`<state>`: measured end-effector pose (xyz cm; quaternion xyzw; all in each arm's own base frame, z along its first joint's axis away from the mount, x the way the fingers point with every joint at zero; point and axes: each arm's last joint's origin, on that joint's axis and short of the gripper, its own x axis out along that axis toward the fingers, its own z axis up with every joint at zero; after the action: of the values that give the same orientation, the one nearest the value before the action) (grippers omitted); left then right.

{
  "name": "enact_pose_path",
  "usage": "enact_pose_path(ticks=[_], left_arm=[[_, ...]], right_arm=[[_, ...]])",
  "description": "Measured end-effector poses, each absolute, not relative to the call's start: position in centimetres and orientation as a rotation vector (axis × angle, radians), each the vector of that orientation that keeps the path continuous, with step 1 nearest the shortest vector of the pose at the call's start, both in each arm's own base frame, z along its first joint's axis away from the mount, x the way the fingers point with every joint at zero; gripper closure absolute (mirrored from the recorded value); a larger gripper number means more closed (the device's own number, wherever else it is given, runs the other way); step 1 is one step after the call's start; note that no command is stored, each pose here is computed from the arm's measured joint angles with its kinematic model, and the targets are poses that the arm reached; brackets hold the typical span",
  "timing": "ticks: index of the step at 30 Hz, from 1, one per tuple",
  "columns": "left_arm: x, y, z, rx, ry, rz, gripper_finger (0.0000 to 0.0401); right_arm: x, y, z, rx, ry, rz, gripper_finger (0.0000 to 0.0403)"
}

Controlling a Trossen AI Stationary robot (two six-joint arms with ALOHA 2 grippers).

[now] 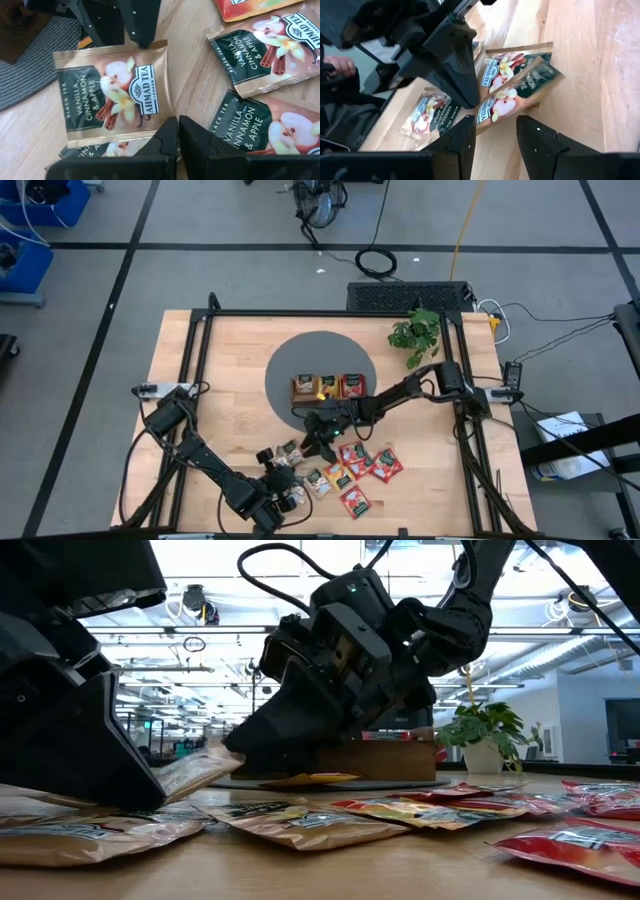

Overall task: Pick & Place Tea
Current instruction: Put the cinnamon tea sachet into the left compartment of the wooden organizer

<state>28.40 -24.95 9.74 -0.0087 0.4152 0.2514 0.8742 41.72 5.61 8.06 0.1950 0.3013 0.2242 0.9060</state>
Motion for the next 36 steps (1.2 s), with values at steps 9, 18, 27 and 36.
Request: enact_pose_path(ticks=[9, 18, 27, 36], left_arm=[[28.4, -24.9, 9.8, -0.014, 0.857, 0.53, 0.0375], [28.5, -24.9, 9.8, -0.017, 0.854, 0.53, 0.0375], [28.5, -24.9, 9.8, -0.014, 0.854, 0.53, 0.0375], [28.5, -25.0, 9.9, 0.017, 0.862, 0.51, 0.0375]], right_arm=[[41.5, 6.8, 8.1, 0.373, 0.616, 0.514, 0.0273], [41.6, 6.3, 8.5, 0.441, 0.594, 0.641, 0.0273], [41.7, 6.3, 8.4, 0.451, 0.603, 0.615, 0.0272], [41.6, 6.1, 8.0, 0.418, 0.628, 0.503, 0.0272]])
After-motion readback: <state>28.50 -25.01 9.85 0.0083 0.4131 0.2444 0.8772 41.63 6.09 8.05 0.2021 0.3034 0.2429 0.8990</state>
